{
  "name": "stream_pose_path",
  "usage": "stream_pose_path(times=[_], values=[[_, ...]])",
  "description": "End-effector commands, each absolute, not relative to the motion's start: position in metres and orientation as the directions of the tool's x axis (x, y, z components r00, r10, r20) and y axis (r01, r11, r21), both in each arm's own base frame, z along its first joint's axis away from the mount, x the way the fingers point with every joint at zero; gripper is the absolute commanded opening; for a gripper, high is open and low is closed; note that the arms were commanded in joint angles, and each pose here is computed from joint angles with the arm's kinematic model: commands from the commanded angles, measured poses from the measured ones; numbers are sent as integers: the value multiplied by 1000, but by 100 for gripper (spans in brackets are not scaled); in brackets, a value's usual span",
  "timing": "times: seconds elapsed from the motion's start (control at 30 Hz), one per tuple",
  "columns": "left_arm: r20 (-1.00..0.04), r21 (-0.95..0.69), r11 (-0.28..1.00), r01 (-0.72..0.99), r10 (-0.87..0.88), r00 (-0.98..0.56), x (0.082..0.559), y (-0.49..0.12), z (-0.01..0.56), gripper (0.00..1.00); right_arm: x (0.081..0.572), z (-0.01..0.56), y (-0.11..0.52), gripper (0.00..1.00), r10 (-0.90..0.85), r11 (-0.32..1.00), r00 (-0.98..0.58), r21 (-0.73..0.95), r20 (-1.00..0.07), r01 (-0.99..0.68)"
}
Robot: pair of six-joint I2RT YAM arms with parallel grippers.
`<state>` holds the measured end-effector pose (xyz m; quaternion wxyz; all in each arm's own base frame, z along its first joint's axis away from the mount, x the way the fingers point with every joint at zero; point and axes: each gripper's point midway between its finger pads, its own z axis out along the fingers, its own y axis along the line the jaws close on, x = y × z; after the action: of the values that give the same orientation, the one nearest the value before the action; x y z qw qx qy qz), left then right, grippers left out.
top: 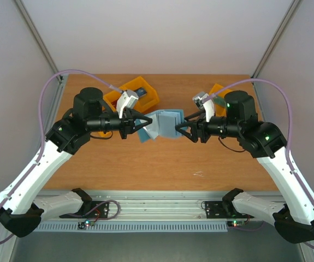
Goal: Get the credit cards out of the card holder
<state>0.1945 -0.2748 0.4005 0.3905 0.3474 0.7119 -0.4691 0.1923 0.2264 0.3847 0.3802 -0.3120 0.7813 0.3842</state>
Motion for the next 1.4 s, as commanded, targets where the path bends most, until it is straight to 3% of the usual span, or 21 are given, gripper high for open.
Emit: stream_pose_path(times=[0.0, 0.27, 0.57, 0.67, 0.8, 0.83, 0.87, 1.03, 1.07, 1.23, 1.37], values=[[-915, -362, 258, 895, 85, -395, 188, -279, 421, 0, 197, 390, 231, 61, -177, 513, -514, 368, -839, -776], [-908, -377, 268, 886, 82, -411, 190, -280, 416, 0, 193, 396, 245, 75, -170, 484, -501, 371, -849, -793], [-904, -393, 258, 882, 68, -422, 190, -281, 415, 0, 203, 386, 256, 75, -182, 532, -518, 359, -836, -766], [-903, -399, 252, 882, 61, -426, 191, -282, 415, 0, 206, 386, 261, 58, -176, 544, -521, 359, -835, -758], [-896, -418, 263, 870, 41, -443, 196, -284, 411, 1, 211, 386, 274, 20, -162, 560, -533, 367, -831, -742], [-894, -421, 269, 866, 39, -446, 197, -284, 409, 6, 213, 385, 275, 8, -161, 576, -540, 365, -826, -731], [-894, -422, 272, 865, 37, -447, 198, -283, 408, 17, 218, 382, 276, 2, -157, 598, -554, 367, -818, -712], [-898, -404, 319, 857, 42, -439, 204, -281, 397, 89, 234, 375, 270, 1, -87, 713, -612, 380, -786, -590], [-898, -401, 327, 856, 45, -438, 205, -280, 395, 98, 237, 373, 269, 1, -73, 735, -625, 382, -777, -561], [-911, -348, 371, 861, 82, -404, 209, -281, 383, 99, 246, 369, 270, 1, -3, 827, -673, 376, -739, -417], [-931, -243, 428, 871, 149, -333, 214, -282, 373, 99, 247, 380, 287, 1, 47, 822, -692, 421, -721, -383]])
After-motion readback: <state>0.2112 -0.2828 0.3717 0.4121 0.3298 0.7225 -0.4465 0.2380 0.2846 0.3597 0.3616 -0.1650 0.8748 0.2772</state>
